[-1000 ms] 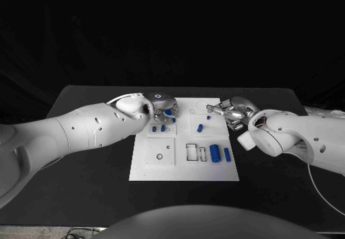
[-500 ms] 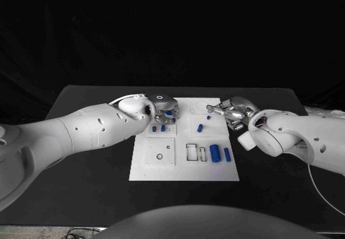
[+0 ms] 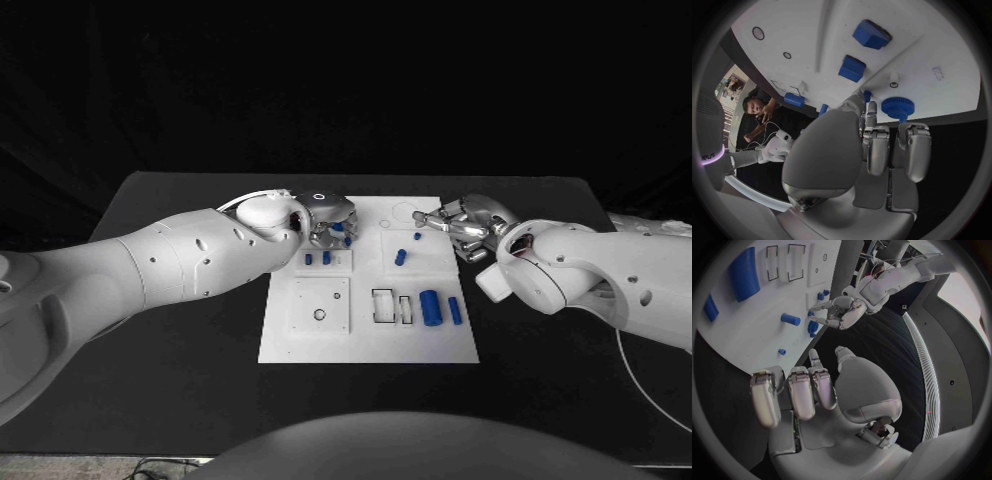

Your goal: Assemble the parts on the task board

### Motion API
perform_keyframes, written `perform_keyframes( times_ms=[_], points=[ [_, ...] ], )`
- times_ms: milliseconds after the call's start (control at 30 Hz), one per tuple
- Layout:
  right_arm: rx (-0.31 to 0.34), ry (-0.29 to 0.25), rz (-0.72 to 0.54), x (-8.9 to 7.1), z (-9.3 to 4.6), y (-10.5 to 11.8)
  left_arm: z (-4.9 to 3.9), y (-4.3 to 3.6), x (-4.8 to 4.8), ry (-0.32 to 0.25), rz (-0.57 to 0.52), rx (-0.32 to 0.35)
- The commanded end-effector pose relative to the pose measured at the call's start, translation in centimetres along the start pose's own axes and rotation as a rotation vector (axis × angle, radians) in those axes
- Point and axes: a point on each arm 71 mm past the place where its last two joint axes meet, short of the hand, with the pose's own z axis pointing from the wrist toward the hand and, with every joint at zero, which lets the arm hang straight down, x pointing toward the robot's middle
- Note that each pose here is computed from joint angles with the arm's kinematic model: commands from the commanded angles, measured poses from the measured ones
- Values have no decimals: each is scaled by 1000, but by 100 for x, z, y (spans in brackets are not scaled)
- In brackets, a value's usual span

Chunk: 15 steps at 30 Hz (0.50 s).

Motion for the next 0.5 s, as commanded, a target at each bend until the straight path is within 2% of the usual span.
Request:
perform_keyframes(
  times_ms=[33,500],
  points=[
    [0,16,-1,18,-1,1,9,-10,8,15,22,1],
    [1,18,-1,23,-1,3,27,-7,12,23,40,-1]
  ],
)
